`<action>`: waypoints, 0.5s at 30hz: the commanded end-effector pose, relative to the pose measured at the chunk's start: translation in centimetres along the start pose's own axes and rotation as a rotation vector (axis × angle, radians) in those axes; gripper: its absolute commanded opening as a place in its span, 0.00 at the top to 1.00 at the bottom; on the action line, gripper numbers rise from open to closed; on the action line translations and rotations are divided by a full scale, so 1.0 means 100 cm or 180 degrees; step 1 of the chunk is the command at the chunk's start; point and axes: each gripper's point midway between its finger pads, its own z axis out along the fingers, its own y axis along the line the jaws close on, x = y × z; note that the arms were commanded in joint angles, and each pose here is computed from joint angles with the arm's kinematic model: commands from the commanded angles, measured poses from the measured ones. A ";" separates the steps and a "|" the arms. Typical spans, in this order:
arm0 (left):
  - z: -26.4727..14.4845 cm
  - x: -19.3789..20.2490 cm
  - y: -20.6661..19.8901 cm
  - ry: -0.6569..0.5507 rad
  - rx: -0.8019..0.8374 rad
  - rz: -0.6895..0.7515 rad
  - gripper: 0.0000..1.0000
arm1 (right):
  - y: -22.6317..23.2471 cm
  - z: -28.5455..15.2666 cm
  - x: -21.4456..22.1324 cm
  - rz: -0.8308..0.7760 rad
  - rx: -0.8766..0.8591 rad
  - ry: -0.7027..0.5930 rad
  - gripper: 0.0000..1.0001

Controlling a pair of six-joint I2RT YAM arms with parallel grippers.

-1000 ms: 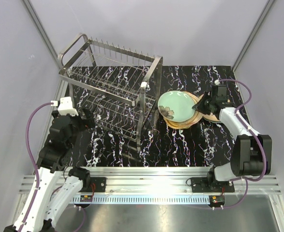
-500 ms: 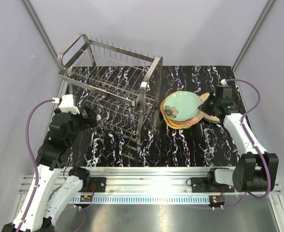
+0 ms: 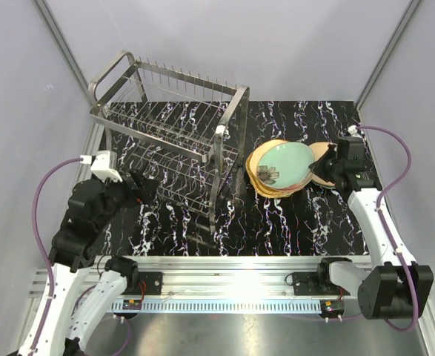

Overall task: Load the plates into the dish rack
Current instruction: Grab a plate with the right arm

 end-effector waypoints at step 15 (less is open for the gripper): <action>-0.036 0.035 -0.082 0.0387 0.1487 -0.0811 0.18 | -0.007 -0.035 0.003 0.0436 -0.0059 -0.0376 1.00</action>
